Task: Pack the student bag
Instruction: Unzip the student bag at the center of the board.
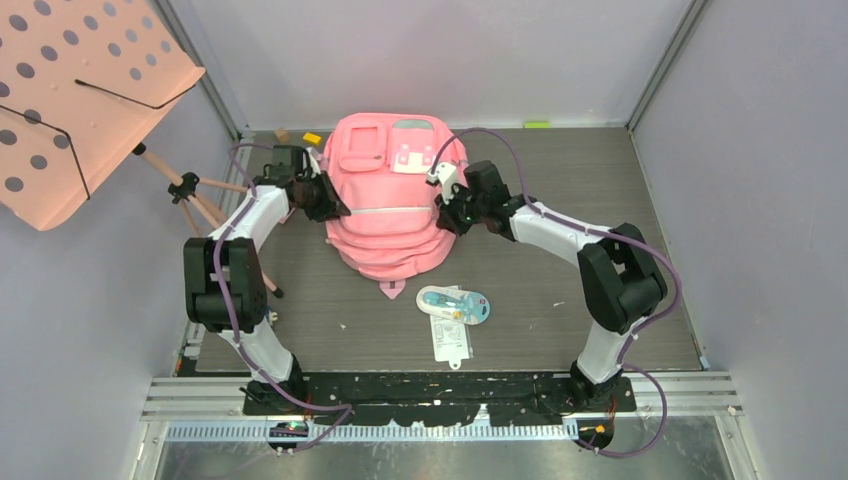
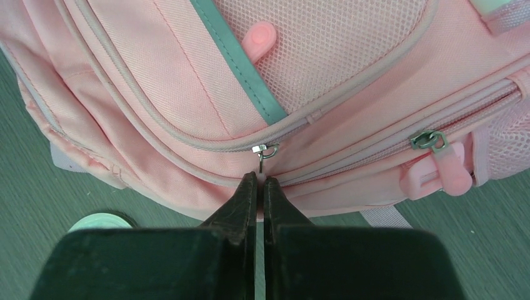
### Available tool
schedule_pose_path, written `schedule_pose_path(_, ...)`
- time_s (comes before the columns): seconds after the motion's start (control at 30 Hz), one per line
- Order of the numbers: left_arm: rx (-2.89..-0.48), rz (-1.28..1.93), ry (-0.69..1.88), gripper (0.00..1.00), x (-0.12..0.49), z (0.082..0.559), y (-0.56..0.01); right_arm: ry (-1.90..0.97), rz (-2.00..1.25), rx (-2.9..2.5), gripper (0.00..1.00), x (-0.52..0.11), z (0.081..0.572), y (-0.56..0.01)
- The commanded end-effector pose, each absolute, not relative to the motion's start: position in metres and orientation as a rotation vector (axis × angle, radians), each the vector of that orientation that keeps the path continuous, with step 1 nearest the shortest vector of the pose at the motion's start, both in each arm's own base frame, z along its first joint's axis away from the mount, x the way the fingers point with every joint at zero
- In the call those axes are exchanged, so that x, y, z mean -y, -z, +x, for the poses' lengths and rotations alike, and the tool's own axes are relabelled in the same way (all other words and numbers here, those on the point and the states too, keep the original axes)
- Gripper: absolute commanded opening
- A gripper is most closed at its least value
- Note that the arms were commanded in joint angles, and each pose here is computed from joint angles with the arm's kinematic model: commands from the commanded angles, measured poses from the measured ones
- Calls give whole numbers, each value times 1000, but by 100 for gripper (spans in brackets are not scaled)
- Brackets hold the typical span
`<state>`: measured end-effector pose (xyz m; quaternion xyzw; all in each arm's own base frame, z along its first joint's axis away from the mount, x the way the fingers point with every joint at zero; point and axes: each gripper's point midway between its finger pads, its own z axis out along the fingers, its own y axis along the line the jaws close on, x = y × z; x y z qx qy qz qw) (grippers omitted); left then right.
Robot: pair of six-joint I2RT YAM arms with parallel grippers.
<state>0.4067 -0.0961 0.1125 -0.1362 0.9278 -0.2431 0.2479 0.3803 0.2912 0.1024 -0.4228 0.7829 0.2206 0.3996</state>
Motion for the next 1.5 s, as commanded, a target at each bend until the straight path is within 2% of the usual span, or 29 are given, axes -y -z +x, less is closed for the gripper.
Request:
schedule_pose_path(0.0, -2468, -319, 753, 20, 120, 406, -131, -569, -983, -1982, 1, -301, 366, -136)
schedule_pose_path(0.27, -2463, -325, 762, 0, 123, 404, -130, -561, -935, -2093, 1, -314, 331, -127)
schedule_pose_path(0.57, -2448, -345, 800, 0, 128, 405, -132, -599, -842, -2124, 1, -347, 314, -129)
schedule_pose_path(1.03, -2409, -299, 917, 0, 155, 391, -147, -728, -637, -2055, 1, -430, 338, -142)
schedule_pose_path(1.47, -2393, -209, 1056, 0, 187, 374, -161, -845, -676, -1970, 1, -465, 344, -162)
